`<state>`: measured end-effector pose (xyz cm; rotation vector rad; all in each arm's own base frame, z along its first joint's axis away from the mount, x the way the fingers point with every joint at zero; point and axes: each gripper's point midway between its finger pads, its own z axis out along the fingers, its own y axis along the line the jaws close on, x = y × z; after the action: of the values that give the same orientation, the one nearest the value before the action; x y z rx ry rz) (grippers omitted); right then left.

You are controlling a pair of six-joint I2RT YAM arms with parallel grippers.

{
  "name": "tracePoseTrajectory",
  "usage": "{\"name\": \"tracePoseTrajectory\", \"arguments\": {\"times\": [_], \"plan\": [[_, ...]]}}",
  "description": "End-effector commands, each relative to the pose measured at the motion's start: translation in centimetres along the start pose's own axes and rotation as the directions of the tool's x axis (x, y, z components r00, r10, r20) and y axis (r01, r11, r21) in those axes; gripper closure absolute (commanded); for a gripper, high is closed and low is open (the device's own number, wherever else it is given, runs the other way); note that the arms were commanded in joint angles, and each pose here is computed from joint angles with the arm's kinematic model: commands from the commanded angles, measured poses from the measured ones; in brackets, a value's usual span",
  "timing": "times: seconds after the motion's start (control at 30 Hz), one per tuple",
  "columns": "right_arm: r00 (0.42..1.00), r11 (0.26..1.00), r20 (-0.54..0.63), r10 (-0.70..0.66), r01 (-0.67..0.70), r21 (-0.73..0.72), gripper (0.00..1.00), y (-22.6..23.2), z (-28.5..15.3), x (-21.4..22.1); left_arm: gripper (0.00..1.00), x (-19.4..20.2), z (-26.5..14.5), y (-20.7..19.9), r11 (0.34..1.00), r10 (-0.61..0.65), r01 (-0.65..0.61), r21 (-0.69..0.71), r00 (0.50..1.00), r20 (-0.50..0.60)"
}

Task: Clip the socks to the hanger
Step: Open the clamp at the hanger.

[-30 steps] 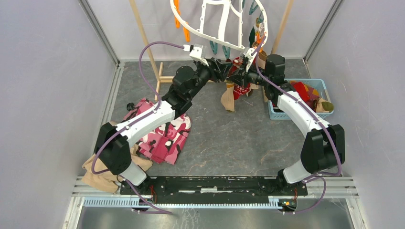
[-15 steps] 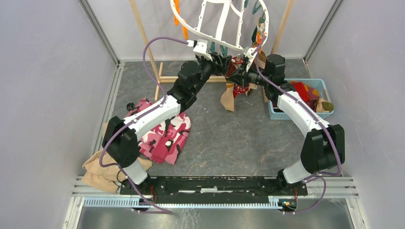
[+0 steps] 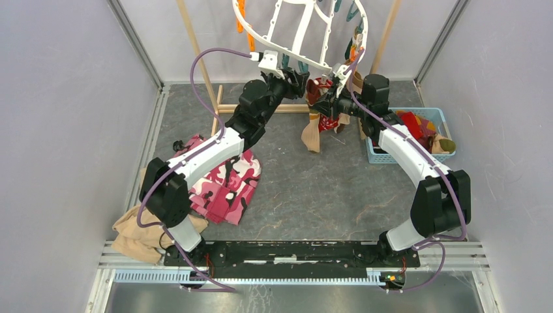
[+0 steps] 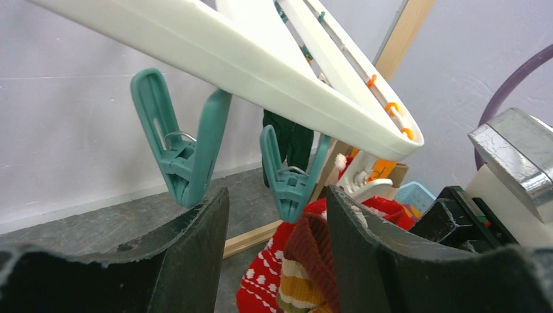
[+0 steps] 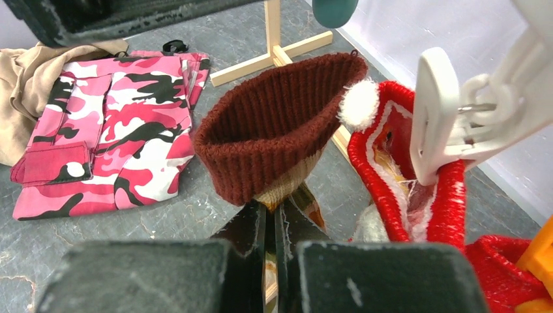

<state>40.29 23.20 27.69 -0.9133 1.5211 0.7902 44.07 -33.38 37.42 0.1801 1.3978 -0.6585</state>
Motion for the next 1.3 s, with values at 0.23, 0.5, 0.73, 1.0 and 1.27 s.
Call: {"name": "tracePoseTrajectory", "arguments": {"times": [0.23, 0.5, 0.73, 1.0, 1.27], "plan": [[0.999, 1.000, 0.038, -0.020, 0.020, 0.022, 1.00, -0.5, -0.1, -1.7, 0.34, -3.2, 1.2, -1.2, 0.996, 0.004, -0.011, 0.090, 0.997, 0.083], [0.999, 1.000, 0.039, -0.020, 0.020, 0.021, 1.00, -0.4, -0.1, -1.8, 0.34, -3.7, 2.1, -1.3, 0.995, 0.012, -0.022, 0.092, 0.995, 0.103], [0.999, 1.000, 0.040, -0.019, 0.018, 0.021, 1.00, -0.5, -0.1, -1.8, 0.34, -3.8, 2.6, -1.4, 0.995, 0.016, -0.026, 0.092, 0.994, 0.109], [0.999, 1.000, 0.037, -0.018, 0.017, 0.020, 1.00, -0.5, -0.1, -1.6, 0.38, -4.2, 2.7, -1.5, 0.994, 0.027, -0.040, 0.100, 0.991, 0.129], [0.999, 1.000, 0.038, -0.018, 0.017, 0.019, 1.00, -0.5, -0.1, -1.7, 0.37, -4.8, 2.8, -1.7, 0.993, 0.035, -0.050, 0.104, 0.989, 0.140]]}}
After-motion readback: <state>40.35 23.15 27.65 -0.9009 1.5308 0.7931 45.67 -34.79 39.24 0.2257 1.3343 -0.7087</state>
